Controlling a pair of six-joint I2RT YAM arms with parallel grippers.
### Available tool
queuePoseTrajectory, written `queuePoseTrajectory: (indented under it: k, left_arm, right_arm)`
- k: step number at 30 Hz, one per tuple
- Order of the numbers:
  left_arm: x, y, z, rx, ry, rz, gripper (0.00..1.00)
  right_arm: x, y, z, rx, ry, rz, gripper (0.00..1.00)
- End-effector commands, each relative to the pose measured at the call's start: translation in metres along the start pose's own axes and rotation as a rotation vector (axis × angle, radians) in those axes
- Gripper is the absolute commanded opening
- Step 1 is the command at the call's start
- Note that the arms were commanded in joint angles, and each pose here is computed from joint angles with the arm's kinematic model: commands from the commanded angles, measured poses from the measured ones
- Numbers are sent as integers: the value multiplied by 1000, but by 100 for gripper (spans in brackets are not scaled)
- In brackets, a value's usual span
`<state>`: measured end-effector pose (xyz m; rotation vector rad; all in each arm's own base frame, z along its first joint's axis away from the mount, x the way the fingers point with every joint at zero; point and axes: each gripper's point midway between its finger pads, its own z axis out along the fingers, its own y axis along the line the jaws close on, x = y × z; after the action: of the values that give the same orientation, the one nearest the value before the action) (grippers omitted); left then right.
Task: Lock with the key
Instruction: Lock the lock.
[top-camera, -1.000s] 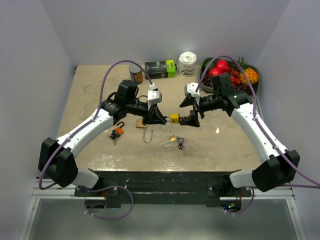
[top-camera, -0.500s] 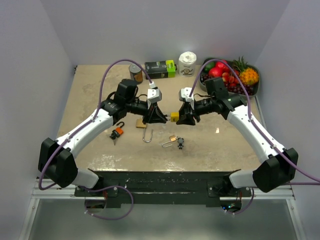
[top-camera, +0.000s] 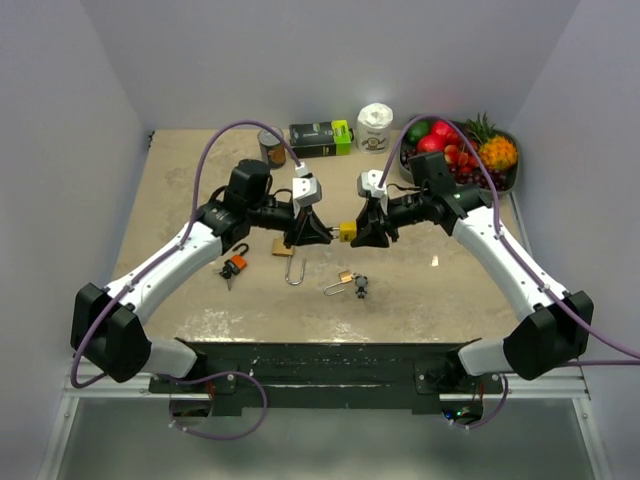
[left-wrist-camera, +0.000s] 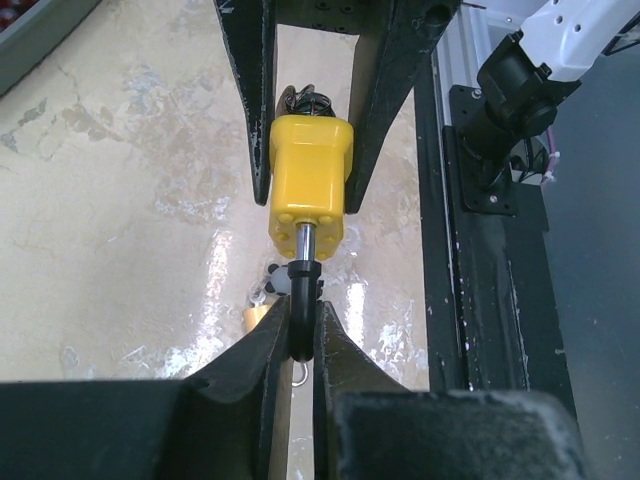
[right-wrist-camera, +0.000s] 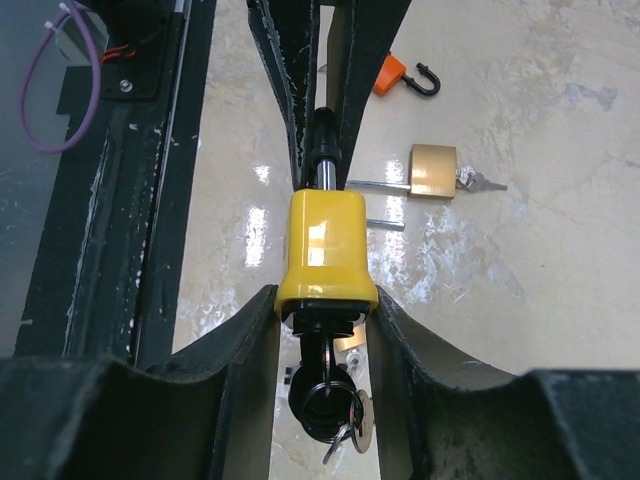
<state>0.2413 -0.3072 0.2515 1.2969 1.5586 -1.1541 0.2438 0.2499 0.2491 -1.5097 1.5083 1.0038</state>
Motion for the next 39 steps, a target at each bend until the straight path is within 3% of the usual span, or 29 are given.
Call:
queuePoseTrajectory:
  k: [1, 12, 22, 32, 36, 38, 39]
  left_arm:
    - [-43, -15, 4, 32, -119, 164, 0]
    - [-45, -27, 29, 82, -152, 191, 0]
    - [-52, -36, 56, 141, -196, 197, 0]
    - [-42, -37, 53, 142, -196, 143, 0]
    - [-32, -18, 29, 88, -201, 37, 0]
    - [-28, -9, 20, 61, -181, 68, 0]
    - [-22, -9, 17, 55, -154, 75, 0]
  right_arm:
    - [-19, 10, 7, -62, -40, -22, 12]
    - [-26, 24, 27, -126, -45, -68, 0]
    - [-34, 34, 53, -193, -63, -65, 0]
    - [-35, 36, 55, -206, -67, -60, 0]
    - [-20, 31, 40, -178, -26, -50, 15]
    - [-11, 28, 31, -163, -11, -39, 16]
    - [-7, 20, 24, -133, -10, -25, 25]
